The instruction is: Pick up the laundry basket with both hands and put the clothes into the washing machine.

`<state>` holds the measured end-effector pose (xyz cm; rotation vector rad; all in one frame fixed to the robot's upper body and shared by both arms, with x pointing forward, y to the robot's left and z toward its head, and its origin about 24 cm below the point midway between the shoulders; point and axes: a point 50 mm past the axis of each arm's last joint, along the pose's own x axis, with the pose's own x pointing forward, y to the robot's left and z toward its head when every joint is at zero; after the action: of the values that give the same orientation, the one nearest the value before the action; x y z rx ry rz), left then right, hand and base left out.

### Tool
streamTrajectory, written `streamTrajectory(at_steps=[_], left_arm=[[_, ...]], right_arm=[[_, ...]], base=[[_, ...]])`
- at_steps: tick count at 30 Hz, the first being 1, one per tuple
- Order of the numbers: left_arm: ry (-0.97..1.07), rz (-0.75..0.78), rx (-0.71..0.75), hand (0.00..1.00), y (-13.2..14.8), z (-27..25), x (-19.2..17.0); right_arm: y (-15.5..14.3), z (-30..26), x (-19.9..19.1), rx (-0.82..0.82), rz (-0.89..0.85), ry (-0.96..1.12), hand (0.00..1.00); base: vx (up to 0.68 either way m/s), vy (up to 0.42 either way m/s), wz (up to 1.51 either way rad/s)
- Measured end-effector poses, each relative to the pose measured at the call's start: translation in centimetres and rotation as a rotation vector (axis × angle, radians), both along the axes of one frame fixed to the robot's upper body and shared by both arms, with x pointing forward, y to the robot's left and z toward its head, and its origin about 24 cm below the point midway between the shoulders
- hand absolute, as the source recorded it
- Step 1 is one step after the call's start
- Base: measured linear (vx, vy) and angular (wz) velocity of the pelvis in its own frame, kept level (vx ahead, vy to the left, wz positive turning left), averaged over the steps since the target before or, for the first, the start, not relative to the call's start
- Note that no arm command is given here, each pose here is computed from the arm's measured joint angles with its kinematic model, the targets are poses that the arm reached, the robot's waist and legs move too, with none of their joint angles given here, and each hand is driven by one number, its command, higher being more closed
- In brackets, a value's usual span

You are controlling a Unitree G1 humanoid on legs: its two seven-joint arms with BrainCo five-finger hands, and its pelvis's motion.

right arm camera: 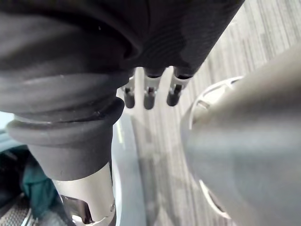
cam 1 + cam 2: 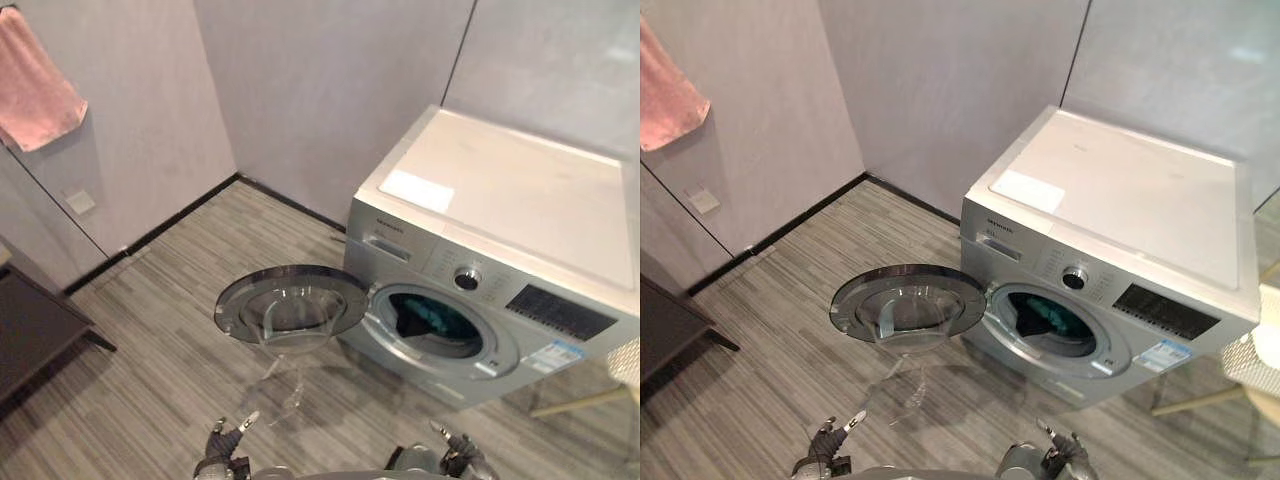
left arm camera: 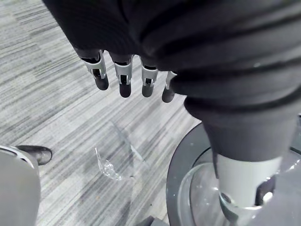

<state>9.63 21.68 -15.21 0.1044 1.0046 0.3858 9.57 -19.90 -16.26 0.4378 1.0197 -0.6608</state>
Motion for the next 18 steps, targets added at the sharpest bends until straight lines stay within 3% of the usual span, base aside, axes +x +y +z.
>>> streamTrajectory(at_steps=[5, 10, 16, 18], left_arm=[[0.011, 0.009, -0.045, 0.0, -1.6, -0.4, -0.1], [-0.019, 0.063, -0.081, 0.0, -1.9, -0.3, 0.3], [-0.281, 0.165, -0.149, 0.0, -3.0, 2.5, 3.7], [-0.432, 0.238, -0.145, 0.0, -2.1, 4.8, 4.9]], right_arm=[[-0.6, 0.0, -0.1, -0.014, 0.076, 0.011, 0.0], [0.7, 0.2, 1.7, -0.015, 0.202, -0.017, 0.0], [0.7, 0.3, 1.8, -0.037, 0.26, -0.022, 0.0], [-0.1, 0.4, 1.6, -0.061, 0.246, -0.009, 0.0]], base=[[-0.02, -0.063, -0.11], [-0.03, -0.028, -0.06], [-0.09, 0.012, 0.08], [-0.07, 0.142, -0.04]])
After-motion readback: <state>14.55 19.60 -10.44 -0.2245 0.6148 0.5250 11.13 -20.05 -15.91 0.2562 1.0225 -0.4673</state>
